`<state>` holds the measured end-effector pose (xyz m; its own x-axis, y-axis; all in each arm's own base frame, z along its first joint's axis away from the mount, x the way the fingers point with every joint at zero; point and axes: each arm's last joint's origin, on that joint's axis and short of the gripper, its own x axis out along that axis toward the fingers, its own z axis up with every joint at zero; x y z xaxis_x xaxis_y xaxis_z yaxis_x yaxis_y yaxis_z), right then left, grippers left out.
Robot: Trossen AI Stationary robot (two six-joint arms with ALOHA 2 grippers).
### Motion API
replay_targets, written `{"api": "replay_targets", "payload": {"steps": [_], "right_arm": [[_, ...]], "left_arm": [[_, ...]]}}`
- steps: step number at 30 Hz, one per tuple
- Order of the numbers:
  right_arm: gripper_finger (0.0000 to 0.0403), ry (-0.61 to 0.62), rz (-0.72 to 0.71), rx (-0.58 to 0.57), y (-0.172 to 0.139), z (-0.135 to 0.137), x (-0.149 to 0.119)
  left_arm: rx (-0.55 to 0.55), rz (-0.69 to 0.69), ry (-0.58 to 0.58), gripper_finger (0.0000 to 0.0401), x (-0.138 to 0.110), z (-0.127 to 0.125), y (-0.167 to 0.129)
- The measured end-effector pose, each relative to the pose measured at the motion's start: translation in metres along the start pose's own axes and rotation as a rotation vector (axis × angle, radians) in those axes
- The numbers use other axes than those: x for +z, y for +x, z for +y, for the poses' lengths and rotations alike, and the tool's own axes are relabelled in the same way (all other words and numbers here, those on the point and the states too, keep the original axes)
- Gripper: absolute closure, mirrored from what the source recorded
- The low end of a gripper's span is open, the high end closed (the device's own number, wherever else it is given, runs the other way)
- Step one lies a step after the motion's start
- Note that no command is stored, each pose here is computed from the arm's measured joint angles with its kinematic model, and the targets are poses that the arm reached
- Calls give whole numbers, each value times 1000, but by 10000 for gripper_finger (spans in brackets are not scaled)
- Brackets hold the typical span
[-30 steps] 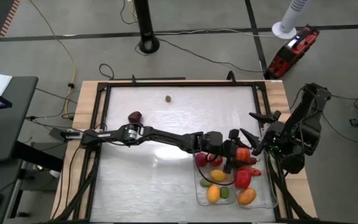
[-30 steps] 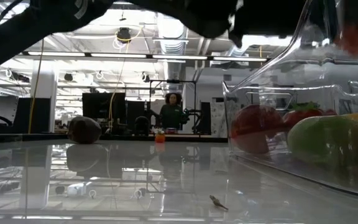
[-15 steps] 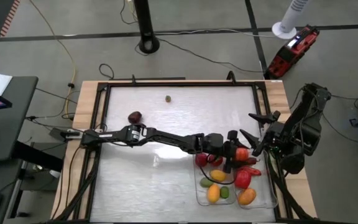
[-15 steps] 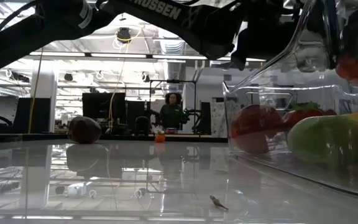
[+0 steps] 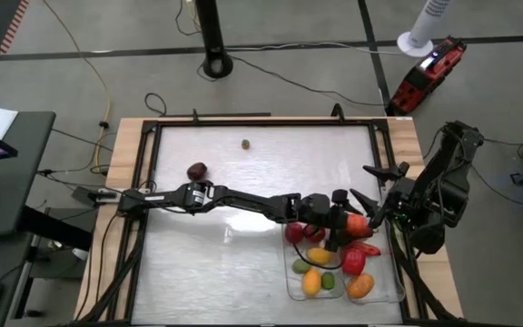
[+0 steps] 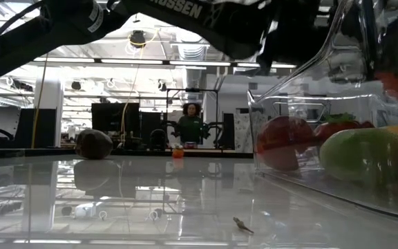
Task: Sort produce into baskets
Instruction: Put the pumpkin into the right transparent bin, then put the persimmon into the left transparent bin
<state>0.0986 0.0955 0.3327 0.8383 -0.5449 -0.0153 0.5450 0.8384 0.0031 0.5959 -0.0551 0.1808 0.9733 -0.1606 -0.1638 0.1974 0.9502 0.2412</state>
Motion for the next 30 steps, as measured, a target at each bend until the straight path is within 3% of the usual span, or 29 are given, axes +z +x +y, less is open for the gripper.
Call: {"api": "replay_targets", "payload": {"steps": [8,15,20,30], "right_arm": [[24,-4,7,5,0,0,0],[24,0,7,5,0,0,0],[24,0,7,5,0,0,0],[24,0,27,22,0,1,-1]], "left_arm": [[3,27,9,69,30,7,-9],[53,189,63,69,52,14,-28],[49,265,34,69,42,20,-30],[56,269,-4,69,39,47,-36]]}}
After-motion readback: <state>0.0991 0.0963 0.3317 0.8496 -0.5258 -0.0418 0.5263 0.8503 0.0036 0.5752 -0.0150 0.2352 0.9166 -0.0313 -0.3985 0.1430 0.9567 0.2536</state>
